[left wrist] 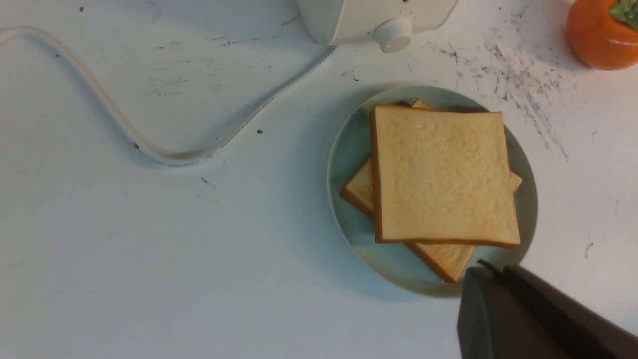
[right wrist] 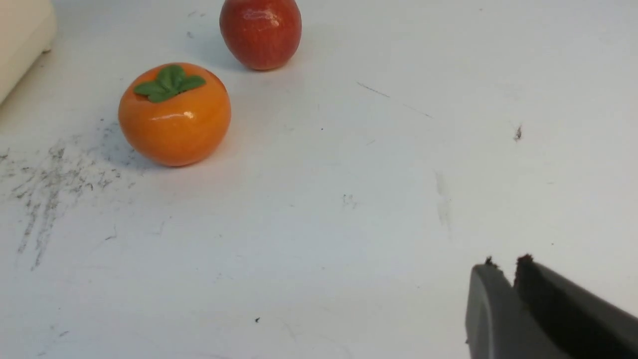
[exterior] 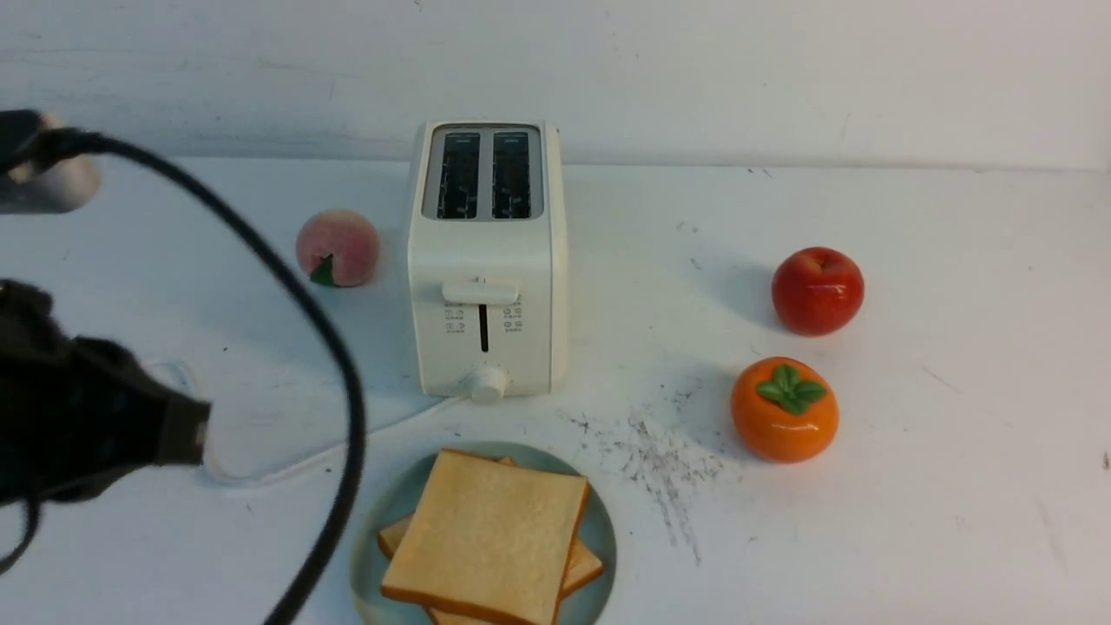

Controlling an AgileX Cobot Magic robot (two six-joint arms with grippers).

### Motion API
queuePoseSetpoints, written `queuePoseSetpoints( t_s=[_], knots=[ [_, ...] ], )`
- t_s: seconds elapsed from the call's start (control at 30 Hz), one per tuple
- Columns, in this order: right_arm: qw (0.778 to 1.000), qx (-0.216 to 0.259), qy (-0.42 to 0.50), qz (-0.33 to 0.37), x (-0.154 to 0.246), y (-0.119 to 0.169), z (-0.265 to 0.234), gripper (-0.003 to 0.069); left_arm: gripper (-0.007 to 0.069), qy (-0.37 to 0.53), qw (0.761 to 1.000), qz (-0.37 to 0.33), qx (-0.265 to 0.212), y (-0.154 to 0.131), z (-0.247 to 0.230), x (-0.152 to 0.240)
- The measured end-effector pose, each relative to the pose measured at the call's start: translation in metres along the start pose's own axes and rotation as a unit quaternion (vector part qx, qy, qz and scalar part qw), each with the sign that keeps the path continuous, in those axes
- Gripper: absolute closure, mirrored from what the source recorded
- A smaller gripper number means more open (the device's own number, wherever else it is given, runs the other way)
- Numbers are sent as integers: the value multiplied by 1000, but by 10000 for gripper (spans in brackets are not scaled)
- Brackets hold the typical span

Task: Take toasted bread from bread machine on white table place on plate.

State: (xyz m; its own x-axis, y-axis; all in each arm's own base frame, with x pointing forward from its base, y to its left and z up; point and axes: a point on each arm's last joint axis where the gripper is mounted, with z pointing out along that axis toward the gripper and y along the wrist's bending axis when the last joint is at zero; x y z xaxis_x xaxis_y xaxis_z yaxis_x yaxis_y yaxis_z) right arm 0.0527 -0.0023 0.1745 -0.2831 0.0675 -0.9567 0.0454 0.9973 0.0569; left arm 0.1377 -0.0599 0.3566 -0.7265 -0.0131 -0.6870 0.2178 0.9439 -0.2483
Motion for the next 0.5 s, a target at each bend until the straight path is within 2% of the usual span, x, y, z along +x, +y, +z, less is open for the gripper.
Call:
queuePoseSetpoints(
  t_s=[0.1,0.23,0.27,0.37,0.5],
  knots=[
    [1000,0,0,0,0,0,0,579,613,-19,1000,2,5,5,-13,22],
    [1000,0,0,0,0,0,0,572,613,-57,998,-7,20,18,-28,75],
    [1000,0,0,0,0,0,0,571,613,-57,998,-9,20,18,-28,75],
    [1000,0,0,-1,0,0,0,566,613,-106,990,-71,53,26,-25,107],
    [1000,0,0,-1,0,0,0,560,611,-160,976,-121,84,30,-19,120]
  ],
)
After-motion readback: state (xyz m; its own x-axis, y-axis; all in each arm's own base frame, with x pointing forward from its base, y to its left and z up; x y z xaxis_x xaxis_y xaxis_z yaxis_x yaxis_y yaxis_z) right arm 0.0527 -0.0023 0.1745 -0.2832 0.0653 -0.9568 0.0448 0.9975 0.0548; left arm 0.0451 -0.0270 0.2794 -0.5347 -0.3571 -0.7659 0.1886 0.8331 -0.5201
